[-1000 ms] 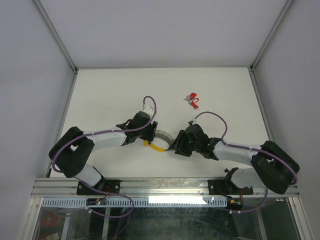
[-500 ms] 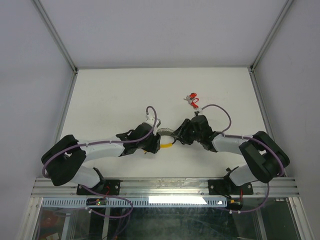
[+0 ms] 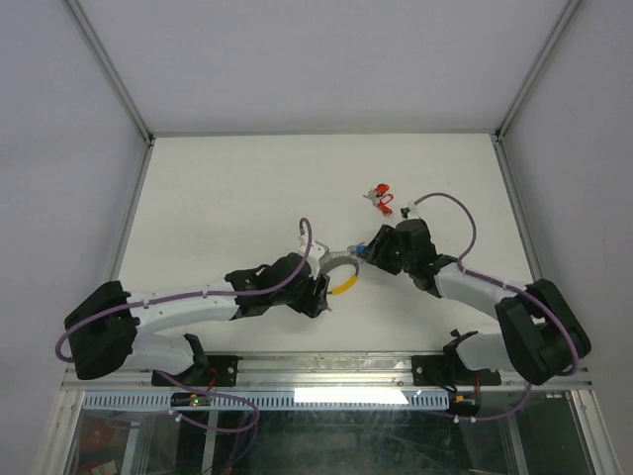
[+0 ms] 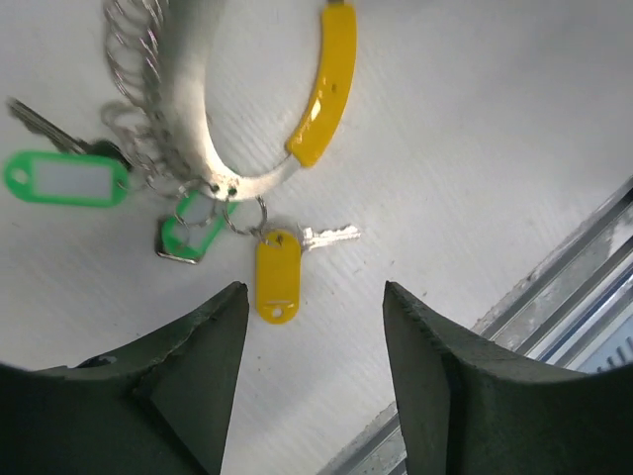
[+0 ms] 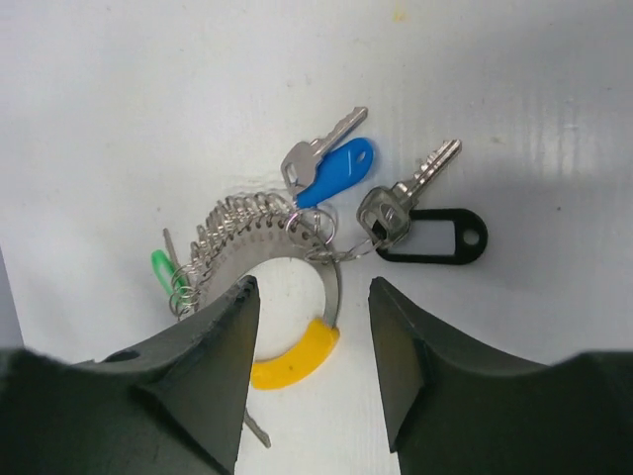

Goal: Put the keys on the keyring

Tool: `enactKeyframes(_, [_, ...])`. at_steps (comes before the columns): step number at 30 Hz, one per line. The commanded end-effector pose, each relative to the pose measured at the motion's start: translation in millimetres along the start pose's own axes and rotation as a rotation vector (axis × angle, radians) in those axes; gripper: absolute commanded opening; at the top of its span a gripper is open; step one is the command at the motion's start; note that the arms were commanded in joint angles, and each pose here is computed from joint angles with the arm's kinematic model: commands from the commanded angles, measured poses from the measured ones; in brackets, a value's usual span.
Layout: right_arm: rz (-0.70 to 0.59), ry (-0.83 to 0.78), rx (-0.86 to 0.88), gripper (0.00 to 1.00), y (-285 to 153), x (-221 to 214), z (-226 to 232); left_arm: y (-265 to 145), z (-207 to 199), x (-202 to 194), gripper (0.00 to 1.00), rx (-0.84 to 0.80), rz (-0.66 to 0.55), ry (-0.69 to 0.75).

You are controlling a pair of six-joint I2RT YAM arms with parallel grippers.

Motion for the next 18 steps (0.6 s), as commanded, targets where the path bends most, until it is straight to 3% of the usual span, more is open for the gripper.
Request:
enactKeyframes(1, [-0.073,-0.002,-0.025,0.51,-25.8,3.8,-3.8,-35.3,-0.5,62.9,0.56,0.056,-0.223,0.008])
enactKeyframes(9, [-0.009,0.151,-0.008,0.48,-45.5,-25.5,2.3,-5.1,46.1,110.6,0.58,0.115,-0.283,-0.005])
enactKeyframes(18, [0.035,0.127,-0.031,0.48,-43.0,-36.7,18.7,53.8,52.9,112.5,0.63,0.041,-0.135,0.115])
Point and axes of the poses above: each gripper's point midway between its finger pads, its own y axis out along the fingers, its own z axis along the line the jaws close on, x = y × z, the point moved 7 cm from there along -y, back along the fingers, and after that the axes turned 1 degree about y, right-handed, at the moved point
